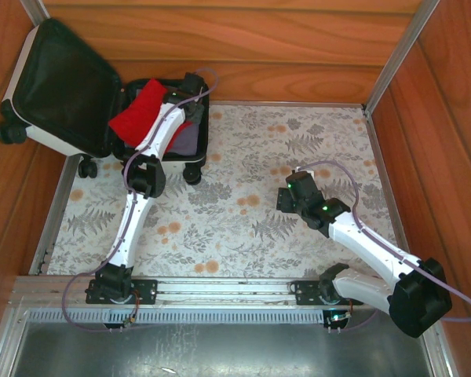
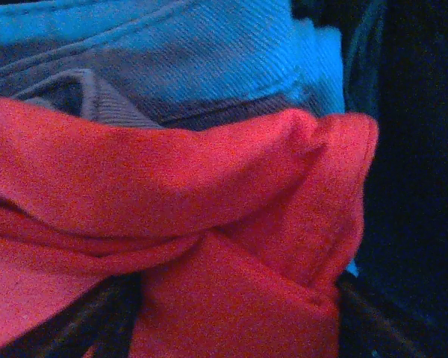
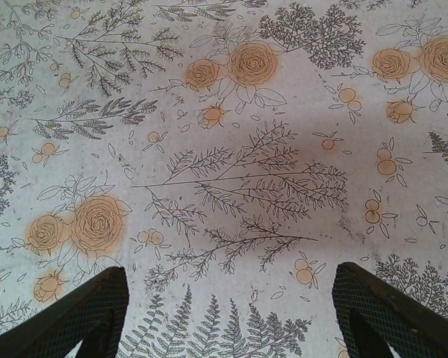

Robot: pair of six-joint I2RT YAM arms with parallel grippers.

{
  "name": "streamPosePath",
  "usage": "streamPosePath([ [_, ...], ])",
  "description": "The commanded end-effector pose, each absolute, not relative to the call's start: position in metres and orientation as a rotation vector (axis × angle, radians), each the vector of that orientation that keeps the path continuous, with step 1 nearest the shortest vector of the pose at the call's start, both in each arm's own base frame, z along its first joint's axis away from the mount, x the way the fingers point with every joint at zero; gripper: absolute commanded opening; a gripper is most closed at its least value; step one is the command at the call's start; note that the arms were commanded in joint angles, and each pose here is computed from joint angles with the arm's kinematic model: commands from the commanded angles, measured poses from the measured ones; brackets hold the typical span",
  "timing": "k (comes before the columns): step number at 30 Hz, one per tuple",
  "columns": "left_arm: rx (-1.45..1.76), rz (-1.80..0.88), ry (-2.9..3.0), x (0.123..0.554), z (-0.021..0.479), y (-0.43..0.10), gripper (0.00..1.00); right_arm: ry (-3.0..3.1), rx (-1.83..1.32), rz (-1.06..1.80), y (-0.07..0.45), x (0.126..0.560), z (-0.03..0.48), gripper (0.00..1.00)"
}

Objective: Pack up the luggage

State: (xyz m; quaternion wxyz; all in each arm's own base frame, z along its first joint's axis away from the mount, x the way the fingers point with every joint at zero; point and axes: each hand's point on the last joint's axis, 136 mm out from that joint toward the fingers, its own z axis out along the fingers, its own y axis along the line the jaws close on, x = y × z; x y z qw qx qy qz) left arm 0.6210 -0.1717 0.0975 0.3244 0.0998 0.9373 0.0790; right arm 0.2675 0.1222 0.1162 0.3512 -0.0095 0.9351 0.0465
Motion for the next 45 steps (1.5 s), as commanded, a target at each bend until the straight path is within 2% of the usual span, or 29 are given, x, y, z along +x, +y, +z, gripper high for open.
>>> streamPosePath([
  [1,0.188,0.184,2.431,0.626,0.103,-0.173,0.57,2.428,-0.023,0.124,0.123,0.269,0.117,0.76],
  [5,0.156,0.143,2.406,0.627,0.120,-0.176,0.48,2.445,-0.016,0.128,0.125,0.269,0.111,0.76],
  [10,0.144,0.123,2.381,0.628,0.132,-0.177,0.29,2.450,-0.015,0.132,0.126,0.270,0.108,0.76],
  [20,0.072,0.071,2.357,0.628,0.153,-0.173,0.22,2.456,-0.019,0.114,0.123,0.268,0.105,0.76],
  [25,-0.041,-0.022,2.347,0.628,0.167,-0.167,0.00,2.456,-0.021,0.107,0.122,0.267,0.105,0.76],
  [36,-0.463,-0.300,2.248,0.631,0.196,-0.159,0.00,2.445,-0.030,0.086,0.118,0.266,0.104,0.76],
  [45,-0.731,-0.418,2.134,0.646,0.189,-0.162,0.00,2.416,-0.048,0.059,0.108,0.261,0.106,0.76],
])
